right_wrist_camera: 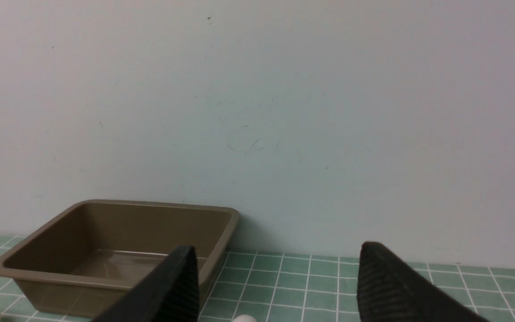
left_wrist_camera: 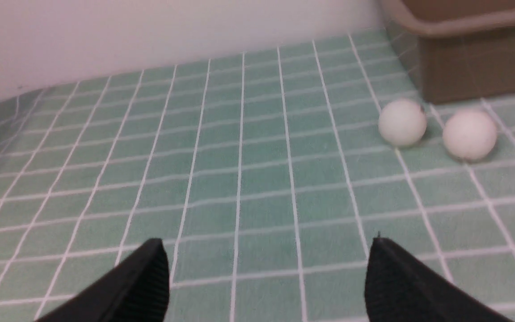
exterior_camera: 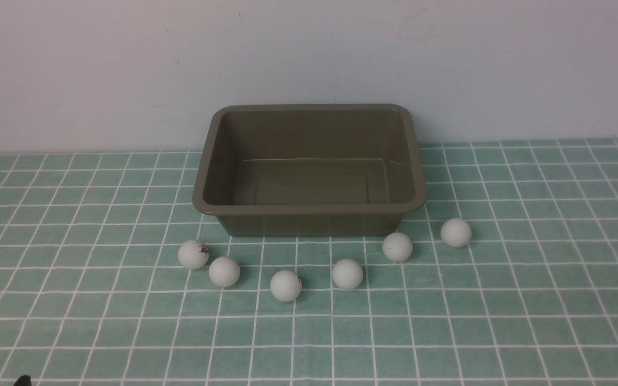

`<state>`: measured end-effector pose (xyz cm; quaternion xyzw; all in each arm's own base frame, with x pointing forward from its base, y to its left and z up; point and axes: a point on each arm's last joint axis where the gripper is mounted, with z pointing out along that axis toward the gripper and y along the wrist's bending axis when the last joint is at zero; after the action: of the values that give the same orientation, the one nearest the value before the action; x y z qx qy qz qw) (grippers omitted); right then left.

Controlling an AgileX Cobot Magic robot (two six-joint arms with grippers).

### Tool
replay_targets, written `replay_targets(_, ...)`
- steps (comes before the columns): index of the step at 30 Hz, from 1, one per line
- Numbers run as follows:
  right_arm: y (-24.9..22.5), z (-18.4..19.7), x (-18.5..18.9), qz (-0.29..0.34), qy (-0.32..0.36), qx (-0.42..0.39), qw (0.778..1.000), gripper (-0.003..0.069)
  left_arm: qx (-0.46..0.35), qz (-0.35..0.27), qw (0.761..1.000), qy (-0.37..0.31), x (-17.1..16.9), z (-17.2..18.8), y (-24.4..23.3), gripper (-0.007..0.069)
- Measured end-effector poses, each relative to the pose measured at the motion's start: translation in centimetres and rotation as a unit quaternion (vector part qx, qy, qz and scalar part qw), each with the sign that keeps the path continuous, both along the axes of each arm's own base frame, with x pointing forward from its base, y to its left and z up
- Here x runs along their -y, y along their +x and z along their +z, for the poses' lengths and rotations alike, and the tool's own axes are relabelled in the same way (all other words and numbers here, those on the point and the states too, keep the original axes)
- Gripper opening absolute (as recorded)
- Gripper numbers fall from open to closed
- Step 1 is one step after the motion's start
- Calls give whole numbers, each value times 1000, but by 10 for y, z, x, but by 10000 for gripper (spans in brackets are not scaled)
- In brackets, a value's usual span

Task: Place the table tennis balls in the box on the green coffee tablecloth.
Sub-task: 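Reach for and grasp a ping pong ball on the table beside the basket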

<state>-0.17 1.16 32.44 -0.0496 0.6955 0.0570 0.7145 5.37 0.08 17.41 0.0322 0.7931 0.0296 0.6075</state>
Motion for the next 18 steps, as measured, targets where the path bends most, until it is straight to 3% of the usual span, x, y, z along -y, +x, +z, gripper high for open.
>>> replay_targets(9,0,-7,-1,8,-4,-36,999,440,122,12,973,-198,3,23,3,532)
replay_targets(18,0,-8,-2,11,-4,-44,999,440,176,25,942,-285,0,33,3,532)
